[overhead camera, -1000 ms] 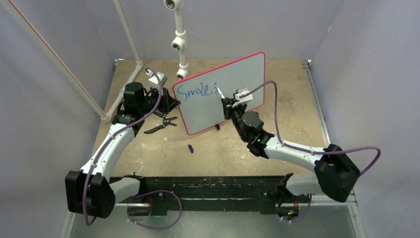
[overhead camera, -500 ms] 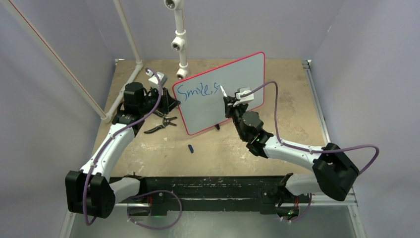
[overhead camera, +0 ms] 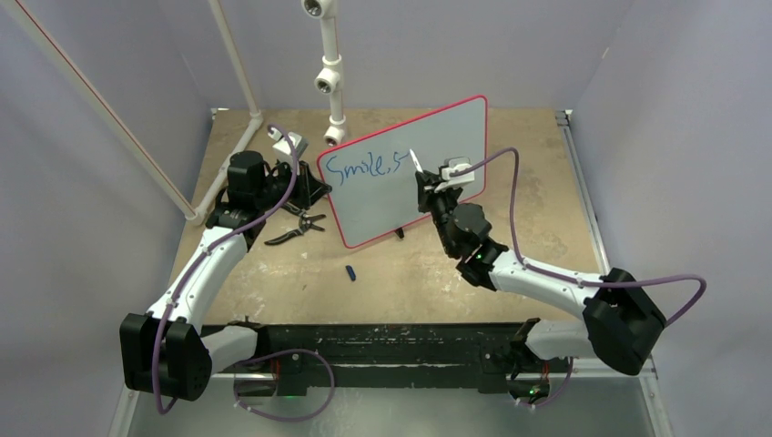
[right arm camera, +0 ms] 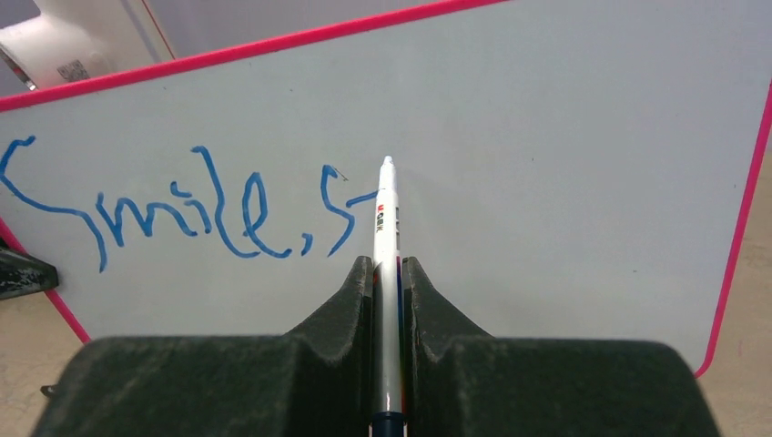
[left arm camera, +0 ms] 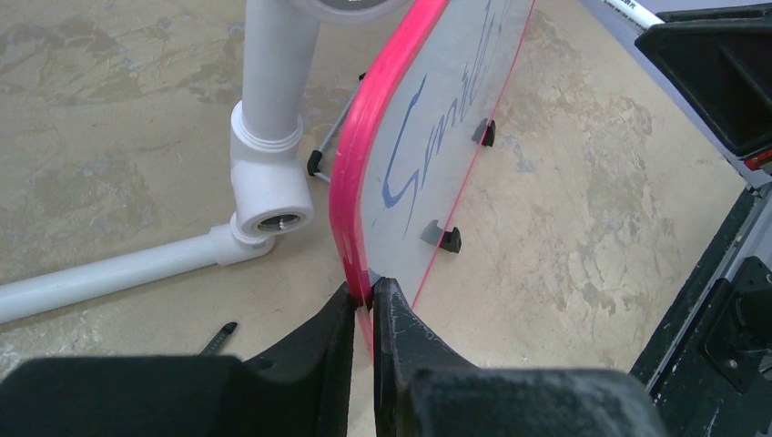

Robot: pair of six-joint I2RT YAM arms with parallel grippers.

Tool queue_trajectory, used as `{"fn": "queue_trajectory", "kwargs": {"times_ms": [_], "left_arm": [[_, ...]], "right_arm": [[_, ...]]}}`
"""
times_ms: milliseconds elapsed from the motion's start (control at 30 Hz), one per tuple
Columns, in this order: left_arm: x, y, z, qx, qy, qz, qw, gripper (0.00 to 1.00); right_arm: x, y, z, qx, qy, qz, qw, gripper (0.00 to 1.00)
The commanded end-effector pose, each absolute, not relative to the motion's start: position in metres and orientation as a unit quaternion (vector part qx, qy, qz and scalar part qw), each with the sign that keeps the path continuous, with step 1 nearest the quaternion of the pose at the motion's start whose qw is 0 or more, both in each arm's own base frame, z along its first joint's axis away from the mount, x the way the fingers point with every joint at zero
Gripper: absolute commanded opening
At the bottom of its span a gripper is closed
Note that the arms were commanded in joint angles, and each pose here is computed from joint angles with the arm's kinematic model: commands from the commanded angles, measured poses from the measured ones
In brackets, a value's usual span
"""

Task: Write a sentence on the whiteboard

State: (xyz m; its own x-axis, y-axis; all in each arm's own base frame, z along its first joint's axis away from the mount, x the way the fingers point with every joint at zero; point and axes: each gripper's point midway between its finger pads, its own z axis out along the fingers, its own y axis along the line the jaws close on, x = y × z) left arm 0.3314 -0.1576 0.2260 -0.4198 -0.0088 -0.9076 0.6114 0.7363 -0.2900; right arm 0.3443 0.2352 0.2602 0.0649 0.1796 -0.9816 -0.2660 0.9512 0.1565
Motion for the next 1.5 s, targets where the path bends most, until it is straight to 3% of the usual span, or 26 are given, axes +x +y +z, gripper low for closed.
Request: {"fn": "queue_trajectory", "kwargs": {"times_ms": [0,1467], "left_arm": [[0.331,-0.163,0.229,0.200,0.776,-0.314,0.509,0.00],[0.329,-0.165,0.229,0.202,0.776,-0.314,0.509,0.00]], "right_arm": [[0.346,0.239,0.300,-0.028,0.634,0.175,0.753,0.00],[0.339,0.237,0.218,-0.028,0.718,0.160,0.677,0.00]]}}
